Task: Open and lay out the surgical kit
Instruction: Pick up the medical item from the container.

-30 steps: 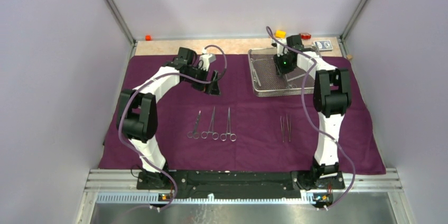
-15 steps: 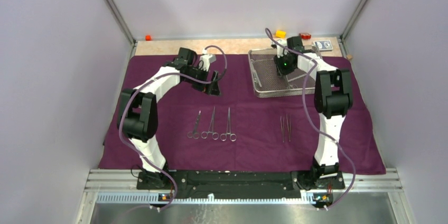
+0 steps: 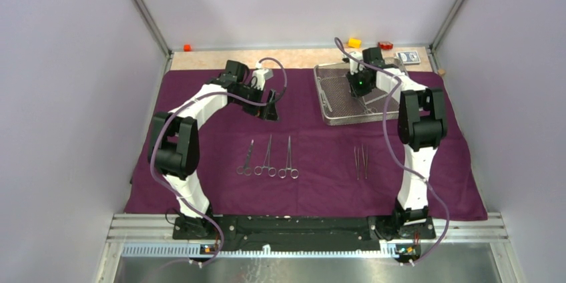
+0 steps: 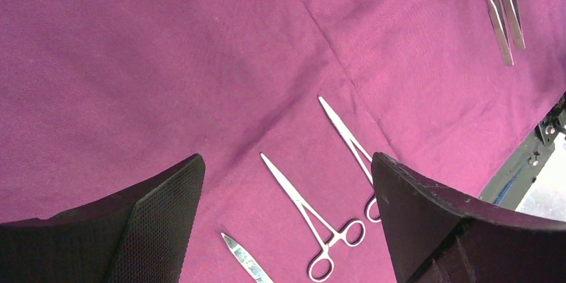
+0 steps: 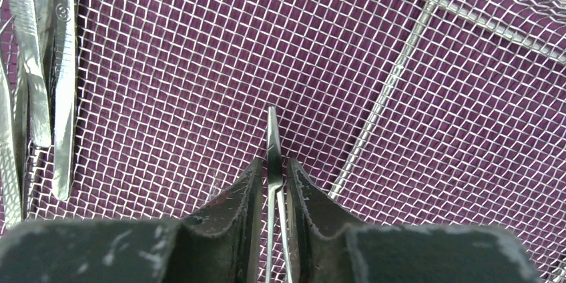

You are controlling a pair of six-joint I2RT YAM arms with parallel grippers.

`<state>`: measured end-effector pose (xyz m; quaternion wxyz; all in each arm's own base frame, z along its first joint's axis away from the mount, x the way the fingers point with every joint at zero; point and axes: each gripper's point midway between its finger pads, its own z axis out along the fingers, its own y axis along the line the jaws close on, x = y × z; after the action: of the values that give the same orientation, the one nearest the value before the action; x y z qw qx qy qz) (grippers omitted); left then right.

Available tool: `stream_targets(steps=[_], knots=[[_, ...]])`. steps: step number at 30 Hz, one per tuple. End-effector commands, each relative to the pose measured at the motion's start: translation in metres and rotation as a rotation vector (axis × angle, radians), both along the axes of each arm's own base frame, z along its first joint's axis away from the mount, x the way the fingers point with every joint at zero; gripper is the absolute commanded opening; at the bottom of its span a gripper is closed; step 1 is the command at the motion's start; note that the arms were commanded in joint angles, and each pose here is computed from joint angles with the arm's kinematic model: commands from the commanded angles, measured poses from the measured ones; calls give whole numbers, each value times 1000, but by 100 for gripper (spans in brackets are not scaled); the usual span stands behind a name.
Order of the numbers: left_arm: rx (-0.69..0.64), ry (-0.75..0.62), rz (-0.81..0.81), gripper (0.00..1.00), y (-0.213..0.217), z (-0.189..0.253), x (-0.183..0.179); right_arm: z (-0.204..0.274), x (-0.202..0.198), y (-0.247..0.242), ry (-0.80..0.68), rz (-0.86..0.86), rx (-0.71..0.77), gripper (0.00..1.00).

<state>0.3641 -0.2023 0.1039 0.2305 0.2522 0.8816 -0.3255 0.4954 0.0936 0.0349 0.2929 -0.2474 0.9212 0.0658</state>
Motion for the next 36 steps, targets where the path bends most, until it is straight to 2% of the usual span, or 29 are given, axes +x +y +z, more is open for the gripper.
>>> stream_targets(steps=[1,8,18,28,36], knots=[[-21,-36,-25,99,-3,11,3,-22,-18,-12,105,-4,-43,14],[-4,-52,-11,99,0,13,9,-17,-4,-7,88,-10,-18,0],[-11,-76,-1,99,-4,19,24,38,26,8,-38,-12,64,0],[-96,-54,8,99,-23,27,45,89,35,14,-159,-12,114,0],[-204,-109,-4,98,-54,51,69,116,35,20,-221,-19,170,0]])
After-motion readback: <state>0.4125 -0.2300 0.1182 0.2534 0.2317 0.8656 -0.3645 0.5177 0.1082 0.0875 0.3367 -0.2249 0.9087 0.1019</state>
